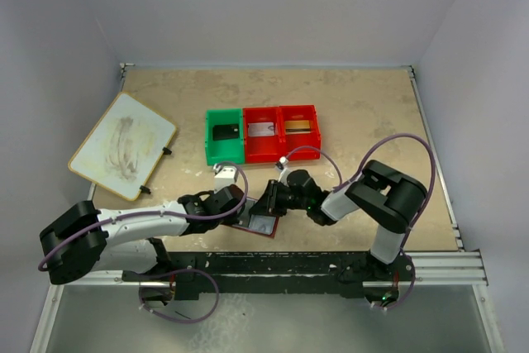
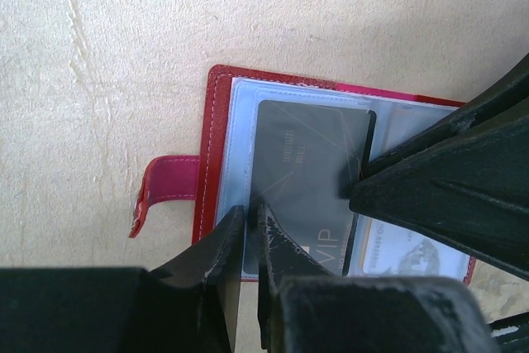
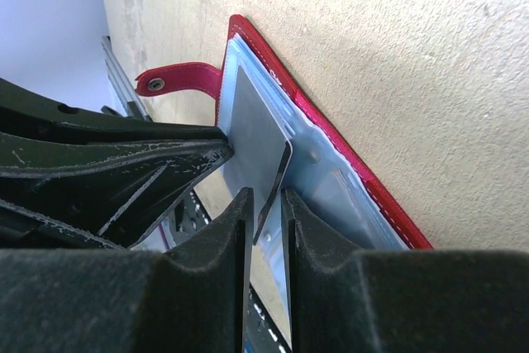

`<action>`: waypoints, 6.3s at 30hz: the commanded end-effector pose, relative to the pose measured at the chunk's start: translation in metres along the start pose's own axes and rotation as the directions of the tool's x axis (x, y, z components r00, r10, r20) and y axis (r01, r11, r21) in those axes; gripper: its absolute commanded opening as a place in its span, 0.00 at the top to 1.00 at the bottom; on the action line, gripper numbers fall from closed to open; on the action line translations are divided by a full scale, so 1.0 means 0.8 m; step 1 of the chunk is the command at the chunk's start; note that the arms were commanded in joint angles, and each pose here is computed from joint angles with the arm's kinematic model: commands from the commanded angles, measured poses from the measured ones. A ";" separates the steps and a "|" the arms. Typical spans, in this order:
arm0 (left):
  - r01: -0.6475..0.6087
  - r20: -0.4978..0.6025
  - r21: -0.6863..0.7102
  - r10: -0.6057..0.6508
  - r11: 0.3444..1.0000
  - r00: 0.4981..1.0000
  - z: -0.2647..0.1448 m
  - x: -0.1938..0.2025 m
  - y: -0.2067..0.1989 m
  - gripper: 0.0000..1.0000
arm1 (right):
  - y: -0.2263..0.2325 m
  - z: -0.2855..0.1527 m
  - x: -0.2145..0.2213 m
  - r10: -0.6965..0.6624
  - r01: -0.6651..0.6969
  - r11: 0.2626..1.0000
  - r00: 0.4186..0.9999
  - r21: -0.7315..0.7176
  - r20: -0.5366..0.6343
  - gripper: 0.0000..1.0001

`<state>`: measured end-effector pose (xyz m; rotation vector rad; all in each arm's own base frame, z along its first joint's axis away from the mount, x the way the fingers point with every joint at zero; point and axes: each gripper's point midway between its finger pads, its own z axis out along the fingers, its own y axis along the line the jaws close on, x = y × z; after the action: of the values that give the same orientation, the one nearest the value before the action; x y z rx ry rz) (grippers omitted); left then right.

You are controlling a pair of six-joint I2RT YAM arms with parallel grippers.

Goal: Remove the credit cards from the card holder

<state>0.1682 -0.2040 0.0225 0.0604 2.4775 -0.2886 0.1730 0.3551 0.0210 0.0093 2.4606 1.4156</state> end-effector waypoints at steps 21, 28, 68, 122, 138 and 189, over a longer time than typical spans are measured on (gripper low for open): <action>0.020 -0.001 -0.028 -0.020 0.999 1.000 0.003 0.005 0.009 0.94 | 0.033 -0.004 0.009 0.021 -0.016 0.990 0.999 -0.140 0.034 0.75; 0.023 0.001 -0.023 -0.023 0.999 1.000 0.002 0.004 0.008 0.94 | 0.031 -0.001 0.009 0.016 -0.011 0.992 0.999 -0.129 0.035 0.87; 0.045 0.029 0.030 -0.046 0.999 0.999 -0.006 -0.010 -0.008 0.95 | 0.007 -0.024 0.009 0.109 -0.103 0.993 0.990 -0.062 0.095 1.00; 0.016 0.025 0.032 -0.017 0.999 1.000 0.009 0.006 -0.018 0.85 | 0.010 -0.028 0.011 0.151 -0.140 0.984 0.984 -0.107 0.099 0.87; 0.021 0.032 0.042 -0.022 0.999 0.999 0.002 0.004 -0.017 0.90 | 0.015 -0.014 0.000 0.133 -0.122 0.988 0.985 -0.099 0.110 0.89; 0.068 0.108 0.038 -0.072 0.997 0.992 -0.018 -0.030 -0.021 0.90 | 0.008 -0.069 -0.018 0.027 -0.029 1.000 0.969 0.006 0.245 1.00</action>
<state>0.1673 -0.2173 0.0259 0.0278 2.4360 -0.3449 0.1608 0.3221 0.0476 0.2398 2.3292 1.4332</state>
